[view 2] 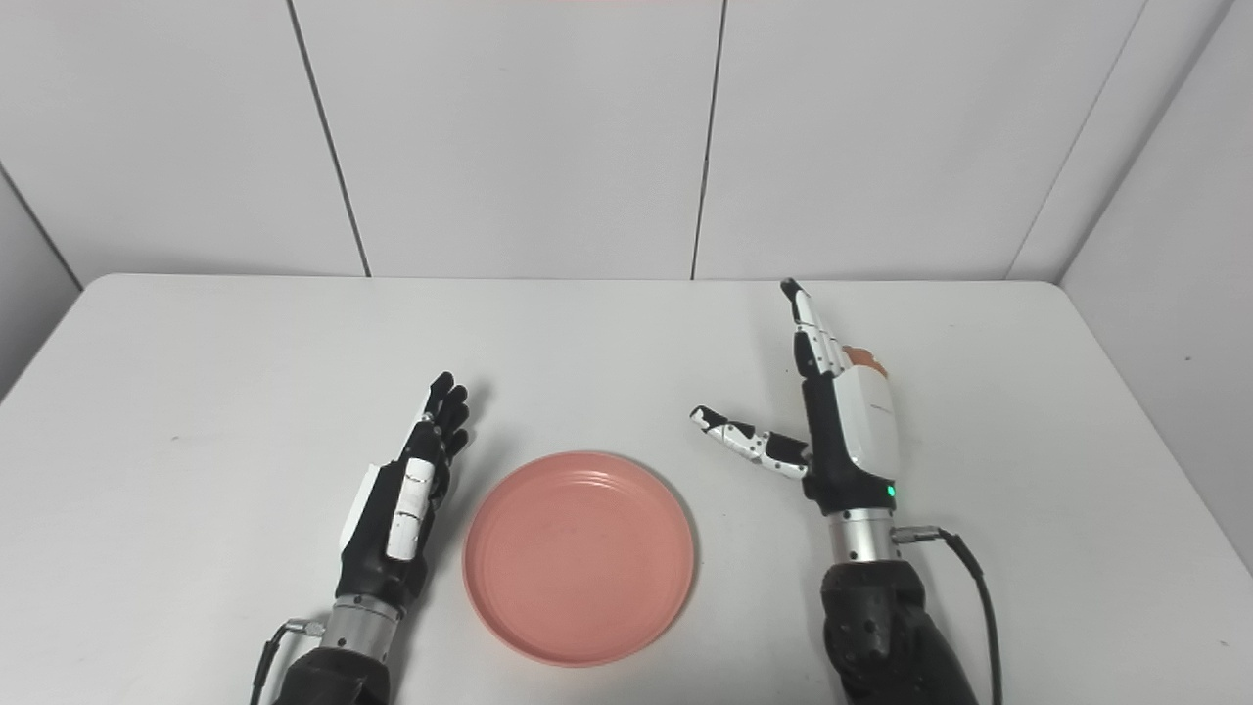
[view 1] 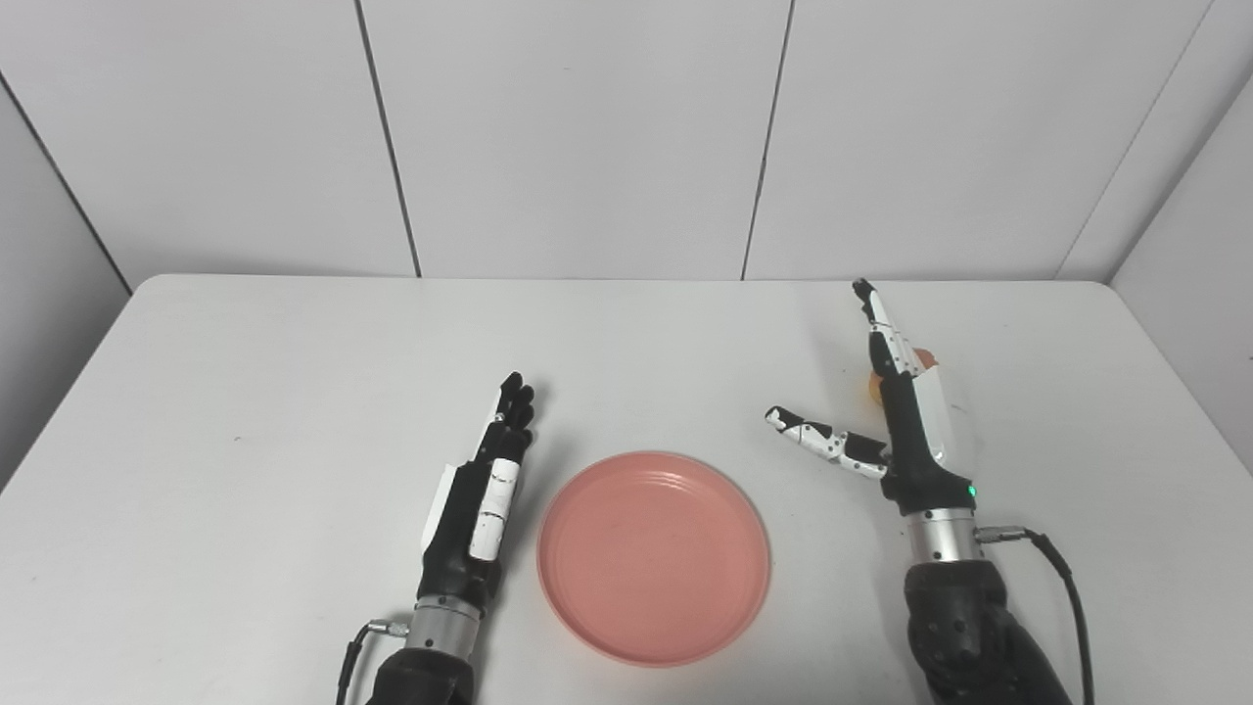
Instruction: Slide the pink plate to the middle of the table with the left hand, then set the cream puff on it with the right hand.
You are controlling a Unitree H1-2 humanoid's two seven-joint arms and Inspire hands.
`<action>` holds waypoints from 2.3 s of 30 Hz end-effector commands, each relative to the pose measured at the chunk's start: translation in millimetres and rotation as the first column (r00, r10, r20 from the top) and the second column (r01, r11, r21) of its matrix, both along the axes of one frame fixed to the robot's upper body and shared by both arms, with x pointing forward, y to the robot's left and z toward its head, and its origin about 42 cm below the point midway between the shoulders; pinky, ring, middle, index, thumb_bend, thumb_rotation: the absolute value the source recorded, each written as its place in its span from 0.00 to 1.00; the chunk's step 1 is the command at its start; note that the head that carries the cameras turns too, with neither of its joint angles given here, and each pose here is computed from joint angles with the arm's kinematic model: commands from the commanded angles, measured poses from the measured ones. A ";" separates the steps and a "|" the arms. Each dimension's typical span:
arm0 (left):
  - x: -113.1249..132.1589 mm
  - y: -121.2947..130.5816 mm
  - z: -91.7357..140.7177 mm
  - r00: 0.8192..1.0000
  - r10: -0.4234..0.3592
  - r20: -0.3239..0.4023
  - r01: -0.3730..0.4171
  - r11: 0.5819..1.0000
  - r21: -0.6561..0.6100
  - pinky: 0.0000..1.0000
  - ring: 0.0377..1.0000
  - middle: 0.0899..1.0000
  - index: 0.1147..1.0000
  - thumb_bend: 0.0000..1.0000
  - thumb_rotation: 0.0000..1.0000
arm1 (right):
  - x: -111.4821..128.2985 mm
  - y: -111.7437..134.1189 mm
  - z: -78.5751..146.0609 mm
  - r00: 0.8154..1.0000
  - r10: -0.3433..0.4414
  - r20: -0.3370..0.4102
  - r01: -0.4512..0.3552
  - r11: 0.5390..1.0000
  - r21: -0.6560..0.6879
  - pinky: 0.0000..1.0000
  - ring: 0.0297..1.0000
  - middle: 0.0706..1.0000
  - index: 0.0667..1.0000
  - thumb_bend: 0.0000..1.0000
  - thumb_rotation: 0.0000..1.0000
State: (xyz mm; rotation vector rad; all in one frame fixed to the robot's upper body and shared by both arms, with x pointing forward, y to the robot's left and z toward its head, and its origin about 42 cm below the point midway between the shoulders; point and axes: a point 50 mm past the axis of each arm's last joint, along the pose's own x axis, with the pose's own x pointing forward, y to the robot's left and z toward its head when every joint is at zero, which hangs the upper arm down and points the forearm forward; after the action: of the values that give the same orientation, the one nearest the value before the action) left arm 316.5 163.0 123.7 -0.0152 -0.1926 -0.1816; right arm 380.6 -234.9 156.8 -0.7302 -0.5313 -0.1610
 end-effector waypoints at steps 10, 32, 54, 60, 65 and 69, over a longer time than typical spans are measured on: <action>-11.9 1.3 -4.4 0.999 -0.021 -0.029 0.022 1.000 0.014 1.00 1.00 0.99 0.99 0.71 1.00 | 24.3 -30.9 26.9 0.989 -0.148 0.002 0.148 0.988 -0.038 0.87 0.92 0.93 0.96 0.68 0.29; -14.2 0.7 0.6 0.999 -0.046 -0.024 0.047 0.999 0.023 1.00 0.99 0.97 0.98 0.69 1.00 | 45.4 -56.3 18.6 0.945 -0.224 -0.240 0.235 0.972 0.017 0.79 0.89 0.93 0.95 0.65 0.25; -13.4 0.6 2.1 0.997 -0.071 -0.035 0.072 0.997 0.036 1.00 1.00 0.98 0.96 0.65 1.00 | 50.6 -63.4 15.6 0.911 -0.185 -0.369 0.238 0.966 0.103 0.52 0.65 0.72 0.75 0.45 0.00; -13.4 0.8 2.0 0.997 -0.067 -0.029 0.068 0.997 0.039 1.00 0.99 0.97 0.96 0.66 1.00 | 50.0 -62.8 16.9 0.906 -0.186 -0.379 0.244 0.963 0.111 0.34 0.46 0.65 0.65 0.38 0.00; -13.3 0.4 3.2 0.997 -0.066 -0.028 0.067 0.997 0.039 1.00 0.99 0.97 0.95 0.65 1.00 | 49.8 -62.3 17.7 0.907 -0.188 -0.378 0.243 0.964 0.104 0.31 0.45 0.63 0.64 0.47 0.00; -13.6 0.5 3.8 0.997 -0.067 -0.036 0.068 0.997 0.046 1.00 0.99 0.97 0.95 0.66 1.00 | 49.8 -61.9 18.3 0.902 -0.194 -0.385 0.250 0.963 0.102 0.30 0.44 0.65 0.62 0.50 0.00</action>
State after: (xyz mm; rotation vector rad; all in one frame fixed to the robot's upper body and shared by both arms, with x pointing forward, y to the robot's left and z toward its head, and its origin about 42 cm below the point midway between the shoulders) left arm 304.5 162.8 122.6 0.0087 -0.1370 -0.2468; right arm 426.4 -294.6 161.5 -0.6483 -0.0460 -0.2530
